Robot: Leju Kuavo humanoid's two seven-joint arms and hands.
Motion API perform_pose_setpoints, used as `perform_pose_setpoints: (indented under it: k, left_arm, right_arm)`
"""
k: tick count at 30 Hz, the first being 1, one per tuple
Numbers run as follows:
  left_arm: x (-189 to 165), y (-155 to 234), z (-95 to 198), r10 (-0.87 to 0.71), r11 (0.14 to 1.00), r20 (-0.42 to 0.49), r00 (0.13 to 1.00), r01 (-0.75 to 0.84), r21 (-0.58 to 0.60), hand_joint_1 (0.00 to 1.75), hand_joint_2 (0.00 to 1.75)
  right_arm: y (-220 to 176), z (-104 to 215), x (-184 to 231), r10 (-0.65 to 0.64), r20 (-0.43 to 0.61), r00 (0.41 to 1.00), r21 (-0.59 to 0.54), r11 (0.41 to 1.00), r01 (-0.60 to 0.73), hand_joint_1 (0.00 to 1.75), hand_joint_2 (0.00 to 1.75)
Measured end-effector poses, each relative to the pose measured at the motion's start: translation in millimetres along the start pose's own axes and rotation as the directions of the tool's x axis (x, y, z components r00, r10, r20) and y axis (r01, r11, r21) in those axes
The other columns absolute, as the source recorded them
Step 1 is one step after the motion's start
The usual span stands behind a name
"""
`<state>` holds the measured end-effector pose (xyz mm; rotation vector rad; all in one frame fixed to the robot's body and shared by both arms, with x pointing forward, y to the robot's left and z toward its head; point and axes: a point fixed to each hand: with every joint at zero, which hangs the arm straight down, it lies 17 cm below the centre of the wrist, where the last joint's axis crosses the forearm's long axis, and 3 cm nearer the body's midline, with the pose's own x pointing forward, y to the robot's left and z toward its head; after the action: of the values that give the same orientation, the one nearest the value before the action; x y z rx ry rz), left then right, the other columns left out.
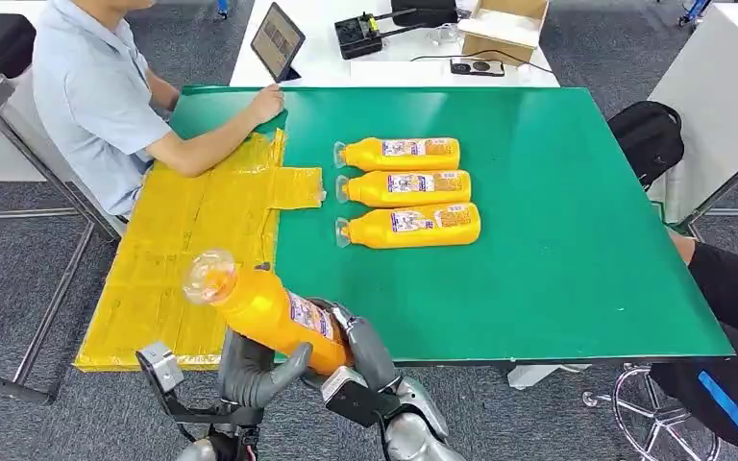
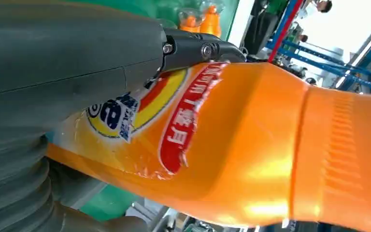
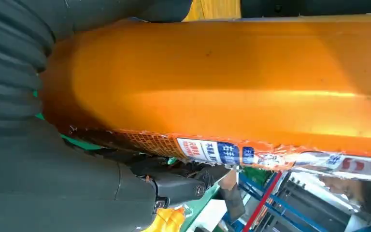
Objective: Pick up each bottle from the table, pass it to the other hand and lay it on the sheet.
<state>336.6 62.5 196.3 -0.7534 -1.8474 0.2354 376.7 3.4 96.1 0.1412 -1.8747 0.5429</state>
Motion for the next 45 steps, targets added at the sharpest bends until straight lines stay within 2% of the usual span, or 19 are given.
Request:
perform_pose_setpoints:
  k: [8,9,10,11,18,21,22,23,24,25,29,35,36,40,45]
  left_arm:
    - [-12.2,-8.6,4.9,0.052,0.997,-0.052,0.997,-0.055,-0.048,0.02,1.75]
    - [-13.3,-8.0,5.3,0.052,0.997,-0.055,0.997,-0.055,-0.046,1.50,1.75]
    - [-13.6,-6.6,5.1,0.053,0.998,-0.055,0.997,-0.055,-0.042,1.69,1.75]
    - [-13.7,-5.0,4.8,0.053,0.998,-0.056,0.997,-0.056,-0.037,1.75,1.75]
    - [-14.4,10.6,4.1,0.097,0.995,-0.079,0.992,-0.096,0.010,1.75,1.75]
    - [-13.9,14.4,5.0,0.096,0.995,-0.077,0.992,-0.095,0.016,1.75,1.75]
    - [-13.6,15.3,5.0,0.094,0.996,-0.076,0.993,-0.093,0.017,1.75,1.75]
    - [-13.4,16.8,5.1,0.093,0.996,-0.076,0.993,-0.092,0.020,1.75,1.75]
    - [-13.0,18.1,5.0,0.092,0.996,-0.074,0.993,-0.090,0.023,1.75,1.75]
    - [-12.7,19.0,4.9,0.091,0.996,-0.074,0.993,-0.089,0.024,1.75,1.75]
    - [-11.5,21.8,4.8,0.095,0.995,-0.071,0.993,-0.093,0.028,1.75,1.75]
    - [-8.9,25.6,4.7,0.123,0.992,-0.068,0.990,-0.121,0.029,1.75,1.75]
    - [-8.8,25.9,4.7,0.123,0.992,-0.068,0.990,-0.121,0.030,1.75,1.75]
    - [-7.7,24.2,5.0,0.132,0.991,-0.066,0.989,-0.131,0.017,1.75,1.75]
    - [-2.9,26.1,-4.1,0.089,0.996,-0.051,0.995,-0.089,0.008,1.75,1.75]
  right_arm:
    - [4.4,-2.4,6.7,-0.003,0.028,1.000,0.019,1.000,0.003,1.73,1.75]
    - [6.3,-2.4,7.1,-0.006,0.028,1.000,0.022,1.000,0.006,1.73,1.75]
    - [8.2,-2.2,6.9,-0.008,0.026,1.000,0.026,1.000,0.007,1.71,1.75]
    - [11.3,-1.6,6.3,-0.009,0.023,1.000,0.033,0.999,0.008,1.68,1.75]
    - [31.2,2.5,-2.2,-0.008,-0.004,1.000,0.082,0.997,0.008,1.69,1.75]
    - [35.6,1.5,-2.5,0.000,-0.002,1.000,0.098,0.995,0.001,1.62,1.75]
    - [36.8,1.4,-2.4,0.000,-0.002,1.000,0.102,0.995,0.000,1.54,1.75]
    - [38.2,0.8,-2.0,0.002,-0.001,1.000,0.107,0.994,-0.002,1.33,1.75]
    - [39.9,0.5,-2.2,0.005,-0.002,1.000,0.114,0.993,-0.004,0.26,1.75]
    - [42.4,0.5,-1.9,0.006,-0.002,1.000,0.123,0.992,-0.006,0.00,1.75]
    - [59.6,5.1,-4.1,0.009,-0.013,1.000,0.190,0.982,-0.006,0.00,1.75]
    - [63.9,4.5,-3.4,0.018,-0.004,1.000,0.209,0.978,-0.016,0.00,1.75]
    - [64.1,4.5,-3.6,0.018,-0.004,1.000,0.210,0.978,-0.017,0.00,0.00]
    - [61.5,2.9,0.7,0.030,0.027,0.999,0.196,0.980,-0.034,0.00,0.00]
    - [40.7,3.6,17.0,0.071,0.118,0.990,0.058,0.995,-0.079,0.00,0.00]
